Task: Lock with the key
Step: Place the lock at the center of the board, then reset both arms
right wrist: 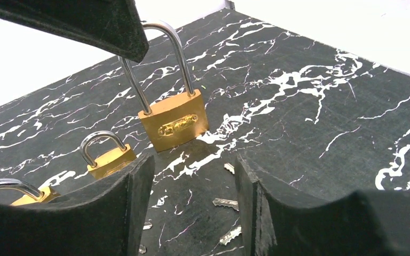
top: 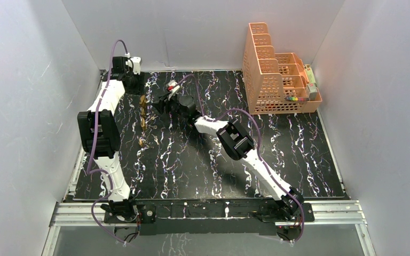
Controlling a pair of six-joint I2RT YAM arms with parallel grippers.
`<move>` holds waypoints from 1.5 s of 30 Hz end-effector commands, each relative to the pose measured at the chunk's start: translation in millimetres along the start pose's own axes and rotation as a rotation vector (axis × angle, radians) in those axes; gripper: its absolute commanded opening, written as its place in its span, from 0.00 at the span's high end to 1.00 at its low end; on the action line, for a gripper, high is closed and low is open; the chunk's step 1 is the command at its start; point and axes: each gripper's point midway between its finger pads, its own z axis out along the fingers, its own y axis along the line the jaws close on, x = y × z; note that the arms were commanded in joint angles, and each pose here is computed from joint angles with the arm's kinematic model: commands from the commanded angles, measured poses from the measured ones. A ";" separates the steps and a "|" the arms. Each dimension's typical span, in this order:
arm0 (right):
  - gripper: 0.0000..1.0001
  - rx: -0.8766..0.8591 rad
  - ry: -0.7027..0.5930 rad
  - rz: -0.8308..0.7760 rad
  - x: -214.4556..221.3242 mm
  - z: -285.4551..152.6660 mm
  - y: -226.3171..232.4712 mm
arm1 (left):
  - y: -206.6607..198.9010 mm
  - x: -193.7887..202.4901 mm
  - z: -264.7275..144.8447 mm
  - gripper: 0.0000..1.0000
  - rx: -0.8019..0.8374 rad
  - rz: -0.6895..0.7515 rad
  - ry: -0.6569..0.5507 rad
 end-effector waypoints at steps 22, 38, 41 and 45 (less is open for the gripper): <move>0.01 0.590 0.096 -0.061 -231.9 -195.4 -39.7 | -37.2 -179.1 -138.0 0.02 0.196 0.004 -0.760; 0.02 0.681 0.096 -0.022 -273.5 -370.6 15.7 | -110.0 -111.9 -284.9 0.02 0.431 0.011 -0.897; 0.02 0.699 0.101 -0.076 -283.5 -380.4 14.9 | -114.9 -93.2 -293.6 0.02 0.437 0.006 -0.896; 0.01 0.700 0.084 -0.120 -295.8 -388.8 17.2 | -125.2 -83.6 -313.0 0.02 0.479 0.027 -0.935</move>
